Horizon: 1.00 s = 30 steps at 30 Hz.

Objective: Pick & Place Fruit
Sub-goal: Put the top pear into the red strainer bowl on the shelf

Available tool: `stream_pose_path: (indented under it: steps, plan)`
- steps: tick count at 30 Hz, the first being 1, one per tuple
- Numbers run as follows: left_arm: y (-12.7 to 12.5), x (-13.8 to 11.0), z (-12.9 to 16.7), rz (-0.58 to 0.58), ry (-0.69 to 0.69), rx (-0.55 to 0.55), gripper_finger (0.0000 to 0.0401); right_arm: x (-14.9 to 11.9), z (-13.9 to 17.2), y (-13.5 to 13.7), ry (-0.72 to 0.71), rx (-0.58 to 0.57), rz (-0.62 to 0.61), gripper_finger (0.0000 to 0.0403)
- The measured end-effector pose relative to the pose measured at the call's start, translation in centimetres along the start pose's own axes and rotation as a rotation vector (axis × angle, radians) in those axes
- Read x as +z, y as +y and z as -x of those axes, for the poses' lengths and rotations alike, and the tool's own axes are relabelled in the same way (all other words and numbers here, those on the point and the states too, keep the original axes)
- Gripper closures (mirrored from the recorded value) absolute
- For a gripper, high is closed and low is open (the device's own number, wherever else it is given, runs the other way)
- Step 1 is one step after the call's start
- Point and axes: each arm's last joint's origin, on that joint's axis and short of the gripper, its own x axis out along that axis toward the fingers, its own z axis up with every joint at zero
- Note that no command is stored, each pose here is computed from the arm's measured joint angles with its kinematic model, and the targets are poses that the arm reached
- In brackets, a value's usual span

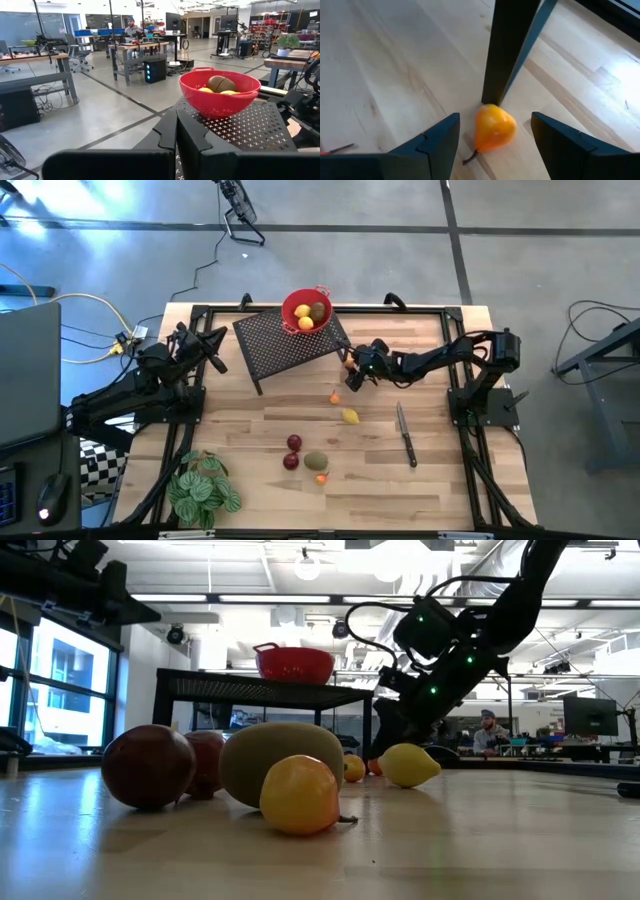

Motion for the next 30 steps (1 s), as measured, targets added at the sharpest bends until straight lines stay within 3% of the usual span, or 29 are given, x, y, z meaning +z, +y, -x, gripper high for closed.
stream_pose_path:
  steps: [13, 24, 30]
  plan:
    - [0.0, -0.2, 0.0, -0.006, 0.016, 0.000, 0.0401, 0.2, 0.0, 0.1, -0.021, 0.000, -0.012, 0.0165]
    - [0.0, -0.2, 0.0, -0.005, 0.016, 0.003, 0.0401, -1.0, -1.8, 0.4, -0.026, 0.004, -0.001, 0.0165]
    - [0.0, -0.2, 0.0, -0.005, 0.016, 0.003, 0.0401, -1.1, -1.7, 0.4, -0.020, 0.010, 0.008, 0.0190]
